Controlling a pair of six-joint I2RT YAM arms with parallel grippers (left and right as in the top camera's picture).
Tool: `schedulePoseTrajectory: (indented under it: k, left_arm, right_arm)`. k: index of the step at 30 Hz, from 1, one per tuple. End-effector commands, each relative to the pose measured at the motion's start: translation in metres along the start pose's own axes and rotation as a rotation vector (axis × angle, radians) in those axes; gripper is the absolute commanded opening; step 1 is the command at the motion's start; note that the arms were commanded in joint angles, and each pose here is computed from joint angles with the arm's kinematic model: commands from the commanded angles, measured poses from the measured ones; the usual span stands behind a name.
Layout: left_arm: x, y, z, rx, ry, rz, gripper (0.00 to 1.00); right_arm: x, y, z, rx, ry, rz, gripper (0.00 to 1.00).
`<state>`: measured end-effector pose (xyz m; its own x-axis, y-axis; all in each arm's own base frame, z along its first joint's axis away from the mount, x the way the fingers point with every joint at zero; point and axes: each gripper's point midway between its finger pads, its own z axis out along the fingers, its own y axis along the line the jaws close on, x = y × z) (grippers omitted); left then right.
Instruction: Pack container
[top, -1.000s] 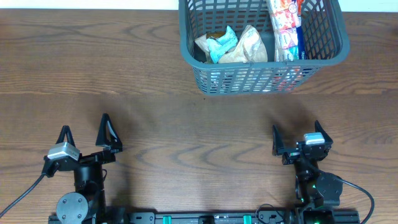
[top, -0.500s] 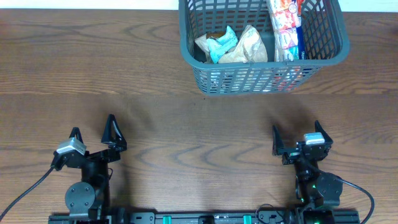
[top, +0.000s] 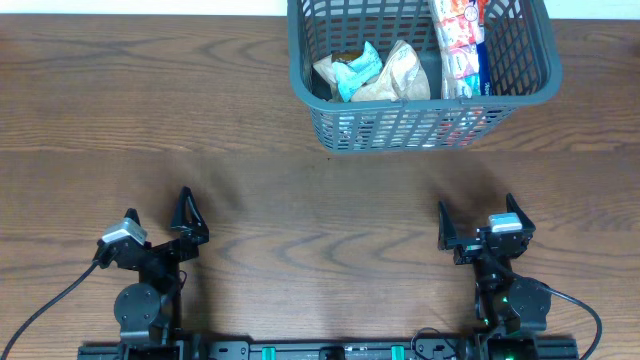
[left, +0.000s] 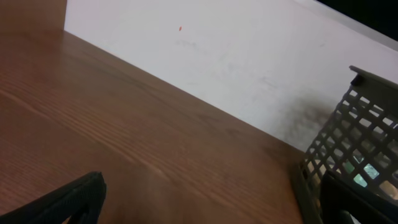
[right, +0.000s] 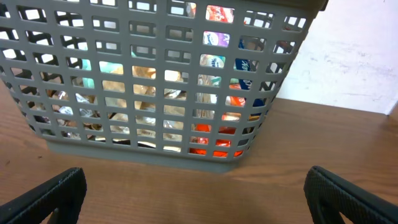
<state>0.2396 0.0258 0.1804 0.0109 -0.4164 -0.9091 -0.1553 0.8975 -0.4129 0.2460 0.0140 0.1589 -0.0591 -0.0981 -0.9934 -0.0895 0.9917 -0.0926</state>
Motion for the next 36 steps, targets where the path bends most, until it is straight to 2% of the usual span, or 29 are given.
schedulePoseTrajectory:
  k: [1,10,23,36]
  left_arm:
    - [0.011,0.002,0.002,0.006,0.02,-0.003,0.99]
    - [0.04,0.014,0.005,-0.025,0.091,0.008,0.99]
    - [0.041,0.013,0.005,-0.006,0.098,0.231,0.99]
    - [0.045,0.008,0.004,0.026,0.115,0.256,0.99]
  right_arm:
    - [0.001,-0.003,0.0,0.014,0.001,-0.013,0.99]
    - [0.001,-0.003,0.0,0.014,0.001,-0.013,0.99]
    - [0.001,-0.003,0.0,0.014,0.001,-0.014,0.99]
    - [0.001,-0.003,0.0,0.014,0.001,-0.013,0.99]
